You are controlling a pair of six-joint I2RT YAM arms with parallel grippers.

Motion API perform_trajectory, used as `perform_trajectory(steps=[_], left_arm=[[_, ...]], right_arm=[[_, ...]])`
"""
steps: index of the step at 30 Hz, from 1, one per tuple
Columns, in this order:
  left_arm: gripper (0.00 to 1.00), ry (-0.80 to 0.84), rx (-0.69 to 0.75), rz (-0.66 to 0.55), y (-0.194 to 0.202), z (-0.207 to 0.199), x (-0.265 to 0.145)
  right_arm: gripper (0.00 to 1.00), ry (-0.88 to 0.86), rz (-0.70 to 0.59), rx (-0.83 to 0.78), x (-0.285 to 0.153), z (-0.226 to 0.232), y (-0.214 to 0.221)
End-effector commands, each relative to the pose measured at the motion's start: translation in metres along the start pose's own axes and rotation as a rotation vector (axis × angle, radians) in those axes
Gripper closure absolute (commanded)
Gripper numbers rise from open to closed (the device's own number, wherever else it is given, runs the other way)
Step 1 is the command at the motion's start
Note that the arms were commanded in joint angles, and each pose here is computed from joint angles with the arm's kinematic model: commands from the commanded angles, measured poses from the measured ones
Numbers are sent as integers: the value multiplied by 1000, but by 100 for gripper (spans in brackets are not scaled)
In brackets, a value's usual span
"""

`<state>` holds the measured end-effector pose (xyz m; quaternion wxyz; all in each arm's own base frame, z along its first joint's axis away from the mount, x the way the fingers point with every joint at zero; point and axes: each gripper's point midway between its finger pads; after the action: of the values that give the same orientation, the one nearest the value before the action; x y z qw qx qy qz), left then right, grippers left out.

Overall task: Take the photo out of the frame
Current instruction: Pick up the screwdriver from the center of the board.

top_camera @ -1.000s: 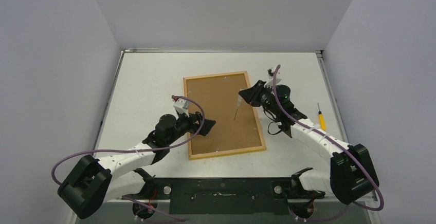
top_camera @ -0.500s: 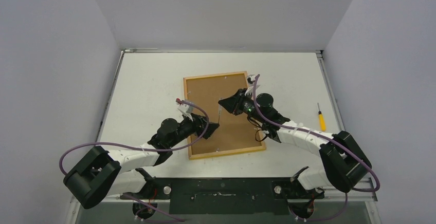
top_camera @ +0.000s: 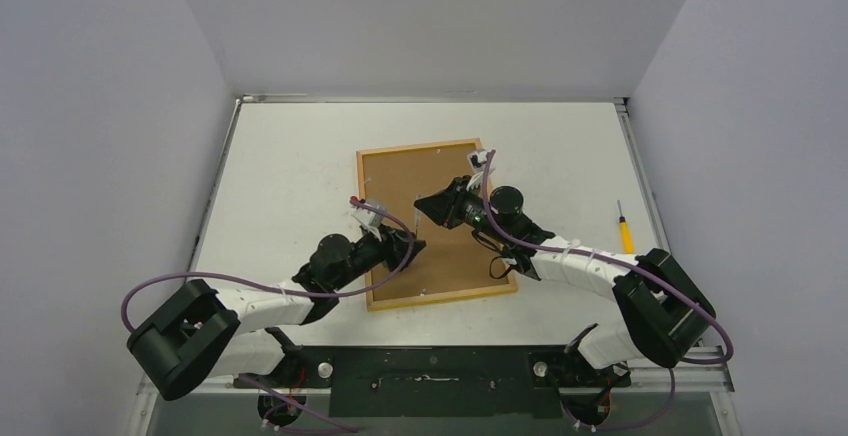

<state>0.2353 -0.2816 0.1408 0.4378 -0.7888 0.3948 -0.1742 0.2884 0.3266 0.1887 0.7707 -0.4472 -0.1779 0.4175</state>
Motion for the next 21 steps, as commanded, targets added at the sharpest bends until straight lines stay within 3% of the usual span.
perform_trajectory(steps=[1,3,5,9,14,19,21], left_arm=[[73,11,64,-51,-15,-5,7],[91,-19,96,-53,-15,1,6],[100,-65,124,-61,-17,11,4],[100,-66,173,-74,-18,12,-2],[100,-56,207,-68,-16,10,-2],[100,-54,242,-35,-9,10,1],[100,-34,266,-23,-5,7,2]], right_arm=[[94,-61,-98,-34,3,21,-31],[94,-60,-97,-38,2,22,-31],[94,-50,-89,-41,1,21,-30],[76,-15,-55,-62,-3,15,-24],[36,67,58,-116,-12,1,-16],[22,56,251,-121,-20,-5,-6],[21,43,312,-103,-24,-9,-5]])
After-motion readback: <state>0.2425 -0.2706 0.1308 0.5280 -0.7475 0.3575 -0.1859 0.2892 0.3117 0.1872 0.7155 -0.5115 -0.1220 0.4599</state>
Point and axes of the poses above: each gripper's point midway between its finger pads, its own x axis out along the fingers, its own z axis along the line the jaws close on, y = z × x, and after that the axes turned 7 degrees about -x, right-handed
